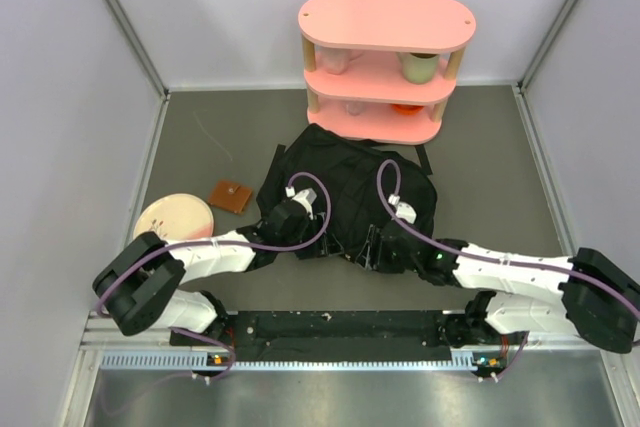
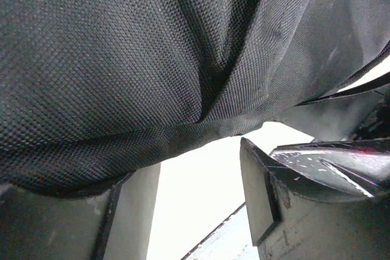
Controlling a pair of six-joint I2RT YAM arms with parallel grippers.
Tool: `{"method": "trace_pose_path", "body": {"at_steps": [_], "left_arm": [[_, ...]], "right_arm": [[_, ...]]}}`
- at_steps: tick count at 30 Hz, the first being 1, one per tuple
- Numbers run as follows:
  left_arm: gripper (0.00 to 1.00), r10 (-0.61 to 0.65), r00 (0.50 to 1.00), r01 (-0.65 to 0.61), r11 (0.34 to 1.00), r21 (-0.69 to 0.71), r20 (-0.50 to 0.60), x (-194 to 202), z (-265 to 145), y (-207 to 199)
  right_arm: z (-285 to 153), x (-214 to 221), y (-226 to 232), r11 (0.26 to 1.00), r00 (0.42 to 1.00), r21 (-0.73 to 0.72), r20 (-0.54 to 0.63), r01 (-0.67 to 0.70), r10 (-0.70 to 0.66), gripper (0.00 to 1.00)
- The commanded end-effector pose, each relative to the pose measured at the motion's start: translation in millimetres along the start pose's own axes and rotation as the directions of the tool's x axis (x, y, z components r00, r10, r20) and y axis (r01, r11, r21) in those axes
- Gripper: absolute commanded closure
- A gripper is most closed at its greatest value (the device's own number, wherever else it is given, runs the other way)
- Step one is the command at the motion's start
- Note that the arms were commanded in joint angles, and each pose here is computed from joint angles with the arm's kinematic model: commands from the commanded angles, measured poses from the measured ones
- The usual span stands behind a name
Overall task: Pack the student bag
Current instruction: Zip the student bag at the center of the board.
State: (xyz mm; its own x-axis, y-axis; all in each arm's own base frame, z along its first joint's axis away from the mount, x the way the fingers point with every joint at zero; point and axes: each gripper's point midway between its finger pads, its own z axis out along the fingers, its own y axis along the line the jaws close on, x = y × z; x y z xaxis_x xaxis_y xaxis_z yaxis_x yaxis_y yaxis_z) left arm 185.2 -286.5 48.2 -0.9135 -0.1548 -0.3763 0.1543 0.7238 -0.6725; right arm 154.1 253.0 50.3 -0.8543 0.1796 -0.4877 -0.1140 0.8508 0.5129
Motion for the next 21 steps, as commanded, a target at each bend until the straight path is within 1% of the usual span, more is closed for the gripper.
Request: {"method": "trace_pose_path", "body": {"at_steps": [1,4,6,9,13,21], "left_arm": [[0.41,0.007,1.000,-0.007,0.999,0.044,0.018,-4.3,2.1,-9.6],[0.41,0.003,1.000,-0.004,0.999,0.046,0.017,-3.9,1.3,-9.4],[0.41,0.004,1.000,-0.005,0.999,0.045,0.019,-3.6,1.4,-9.1],[0.41,0.005,1.000,-0.006,0.999,0.045,0.013,-3.4,2.5,-9.7],[0.41,0.000,1.000,-0.001,0.999,0.045,0.011,-3.5,4.2,-9.8],[0.41,-0.005,1.000,0.005,0.999,0.045,0.001,-1.9,6.8,-9.3]], "right_arm": [[9.4,-7.6,17.3,1.000,1.000,-0.014,0.006,0.007,-0.007,0.46],[14.1,-10.0,20.0,1.000,1.000,-0.024,0.018,0.003,-0.003,0.47],[15.8,-13.2,23.9,0.999,0.999,-0.029,0.027,0.020,-0.019,0.49],[20.6,-13.5,29.0,0.999,0.999,-0.022,0.005,0.042,-0.042,0.52],[29.1,-0.6,26.1,0.999,0.997,-0.003,-0.057,0.043,-0.043,0.52],[33.9,11.4,18.9,0.999,0.995,0.002,-0.087,0.049,-0.049,0.54]]}}
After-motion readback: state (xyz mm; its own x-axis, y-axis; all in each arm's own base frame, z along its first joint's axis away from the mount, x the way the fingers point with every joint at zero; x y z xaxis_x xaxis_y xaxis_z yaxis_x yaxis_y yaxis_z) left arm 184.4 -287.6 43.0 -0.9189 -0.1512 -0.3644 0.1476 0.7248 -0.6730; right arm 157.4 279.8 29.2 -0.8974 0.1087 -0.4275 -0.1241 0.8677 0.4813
